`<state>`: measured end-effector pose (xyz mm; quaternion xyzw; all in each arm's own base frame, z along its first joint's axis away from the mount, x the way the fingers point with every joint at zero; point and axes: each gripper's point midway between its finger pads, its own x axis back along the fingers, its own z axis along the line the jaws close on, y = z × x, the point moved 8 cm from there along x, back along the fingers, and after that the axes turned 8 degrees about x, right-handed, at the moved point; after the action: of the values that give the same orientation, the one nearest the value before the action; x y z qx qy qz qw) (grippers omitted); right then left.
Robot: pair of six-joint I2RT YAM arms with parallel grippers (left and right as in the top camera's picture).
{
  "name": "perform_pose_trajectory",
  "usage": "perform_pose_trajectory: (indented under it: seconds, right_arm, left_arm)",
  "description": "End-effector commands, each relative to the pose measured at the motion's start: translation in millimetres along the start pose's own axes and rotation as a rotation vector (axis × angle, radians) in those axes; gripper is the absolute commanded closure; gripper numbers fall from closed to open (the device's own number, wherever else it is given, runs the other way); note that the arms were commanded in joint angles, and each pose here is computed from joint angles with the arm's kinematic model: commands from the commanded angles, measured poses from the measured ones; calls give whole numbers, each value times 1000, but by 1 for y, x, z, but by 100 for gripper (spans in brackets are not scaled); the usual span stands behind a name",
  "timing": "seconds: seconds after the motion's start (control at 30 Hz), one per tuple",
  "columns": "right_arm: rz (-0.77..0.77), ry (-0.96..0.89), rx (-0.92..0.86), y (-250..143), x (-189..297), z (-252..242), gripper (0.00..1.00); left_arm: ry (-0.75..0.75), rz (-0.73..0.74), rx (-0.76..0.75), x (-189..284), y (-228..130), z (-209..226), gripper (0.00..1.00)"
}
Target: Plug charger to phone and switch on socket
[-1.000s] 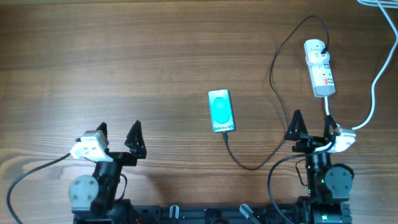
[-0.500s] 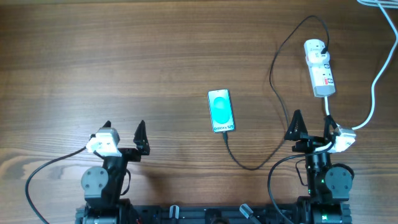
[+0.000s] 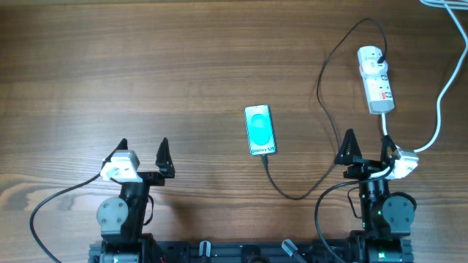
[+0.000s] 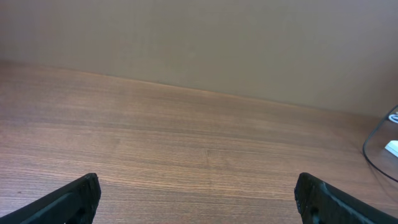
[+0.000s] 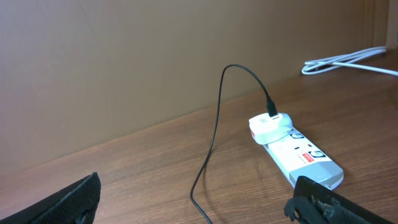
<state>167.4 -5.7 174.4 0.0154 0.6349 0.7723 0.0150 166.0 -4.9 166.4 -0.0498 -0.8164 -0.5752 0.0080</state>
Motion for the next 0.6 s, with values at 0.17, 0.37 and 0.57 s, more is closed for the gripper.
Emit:
perform_pose_trajectory:
  seconds: [0.17,0.37,0.57]
  right_arm:
    - [-11,12,16,2,1,1,0]
    - [-11,12,17,2,1,1,0]
    - [-11,12,16,2,1,1,0]
  left_arm:
    - [18,-5,-24,0,-2,3,0]
    - [12,-3,-49,0,-3,3,0]
    - [7,-5,-38,0,-2,2,0]
